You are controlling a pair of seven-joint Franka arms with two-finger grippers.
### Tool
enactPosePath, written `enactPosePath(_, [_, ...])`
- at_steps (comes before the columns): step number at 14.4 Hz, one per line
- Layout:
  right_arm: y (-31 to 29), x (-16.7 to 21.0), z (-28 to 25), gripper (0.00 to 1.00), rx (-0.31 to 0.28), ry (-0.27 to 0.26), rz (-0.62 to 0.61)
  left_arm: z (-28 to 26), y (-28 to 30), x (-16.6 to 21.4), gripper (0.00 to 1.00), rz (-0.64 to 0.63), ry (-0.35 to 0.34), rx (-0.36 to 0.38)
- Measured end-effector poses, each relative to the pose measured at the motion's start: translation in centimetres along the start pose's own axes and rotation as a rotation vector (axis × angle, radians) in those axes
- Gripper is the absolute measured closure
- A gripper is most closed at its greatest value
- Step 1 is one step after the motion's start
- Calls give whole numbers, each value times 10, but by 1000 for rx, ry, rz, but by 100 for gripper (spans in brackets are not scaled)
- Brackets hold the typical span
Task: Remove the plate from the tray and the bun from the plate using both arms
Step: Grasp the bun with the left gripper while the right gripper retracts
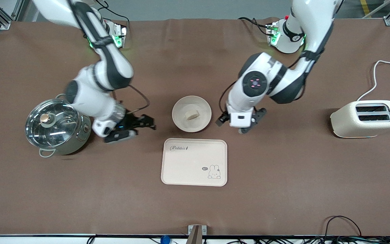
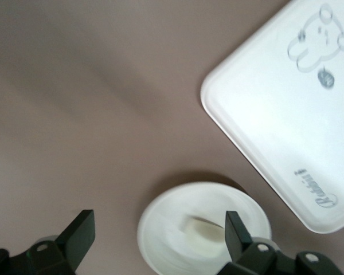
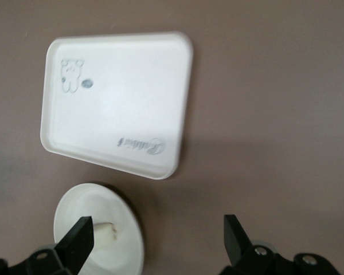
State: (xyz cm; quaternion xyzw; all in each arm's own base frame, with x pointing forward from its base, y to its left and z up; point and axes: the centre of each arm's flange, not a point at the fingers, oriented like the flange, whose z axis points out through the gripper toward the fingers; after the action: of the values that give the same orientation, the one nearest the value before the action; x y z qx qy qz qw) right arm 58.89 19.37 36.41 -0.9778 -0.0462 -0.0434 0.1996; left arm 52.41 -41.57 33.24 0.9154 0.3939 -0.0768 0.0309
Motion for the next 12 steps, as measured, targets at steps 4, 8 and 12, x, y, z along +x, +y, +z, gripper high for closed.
enactPosePath(4, [54, 1, -148, 0, -150, -73, -42, 65, 19, -52, 0, -104, -37, -58])
enactPosePath(8, [77, -7, -265, 0, -237, -97, -9, 117, 28, -86, 0, -170, -67, -91])
enactPosePath(12, [101, -21, -318, 0, -290, -62, 41, 150, 27, -106, 4, -163, -34, -60])
